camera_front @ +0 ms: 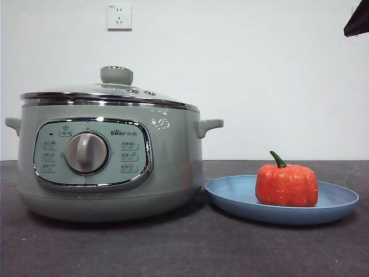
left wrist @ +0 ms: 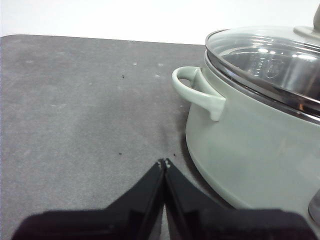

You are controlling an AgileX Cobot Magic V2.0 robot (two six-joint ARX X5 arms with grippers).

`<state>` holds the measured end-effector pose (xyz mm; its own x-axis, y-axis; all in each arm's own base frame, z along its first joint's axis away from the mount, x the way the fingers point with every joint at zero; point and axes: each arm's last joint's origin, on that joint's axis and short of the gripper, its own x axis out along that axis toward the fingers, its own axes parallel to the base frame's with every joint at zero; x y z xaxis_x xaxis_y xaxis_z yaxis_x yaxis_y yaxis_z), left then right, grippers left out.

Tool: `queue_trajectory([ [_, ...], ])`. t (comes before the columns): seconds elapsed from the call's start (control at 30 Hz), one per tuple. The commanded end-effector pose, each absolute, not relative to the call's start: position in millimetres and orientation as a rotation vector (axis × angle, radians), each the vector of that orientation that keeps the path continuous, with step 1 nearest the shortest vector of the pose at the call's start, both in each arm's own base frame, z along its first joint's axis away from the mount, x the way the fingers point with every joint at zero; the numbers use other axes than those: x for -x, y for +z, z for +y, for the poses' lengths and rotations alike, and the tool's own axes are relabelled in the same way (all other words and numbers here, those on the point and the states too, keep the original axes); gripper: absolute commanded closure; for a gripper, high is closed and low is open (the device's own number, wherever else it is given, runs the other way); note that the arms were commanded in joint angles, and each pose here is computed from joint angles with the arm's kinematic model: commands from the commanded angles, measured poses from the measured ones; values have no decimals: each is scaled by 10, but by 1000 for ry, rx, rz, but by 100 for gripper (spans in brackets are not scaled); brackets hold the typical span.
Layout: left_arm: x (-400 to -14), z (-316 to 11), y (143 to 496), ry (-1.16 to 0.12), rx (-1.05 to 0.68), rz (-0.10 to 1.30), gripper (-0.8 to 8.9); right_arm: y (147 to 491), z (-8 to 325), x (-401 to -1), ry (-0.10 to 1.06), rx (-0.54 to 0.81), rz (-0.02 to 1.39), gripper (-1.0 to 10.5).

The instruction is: Take the pumpkin out from the steamer,put the pumpkin in the blue plate,close the lid

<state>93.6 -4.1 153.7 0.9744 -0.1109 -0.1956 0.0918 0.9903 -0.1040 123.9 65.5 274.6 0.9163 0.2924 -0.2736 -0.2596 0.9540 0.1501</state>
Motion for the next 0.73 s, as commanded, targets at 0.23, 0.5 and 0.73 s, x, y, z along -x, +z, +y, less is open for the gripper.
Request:
queue_trajectory([
  [0.23, -942, -41, 1486, -108, 88, 213, 817, 2734, 654, -1237, 281, -120, 300, 958],
  [0.5, -942, -41, 1486, -108, 88, 213, 817, 2651, 532, -1128, 277, 75, 256, 958],
  [0.73, -942, -41, 1486, -108, 88, 213, 817, 2109, 270, -1033, 245, 34, 187, 958],
])
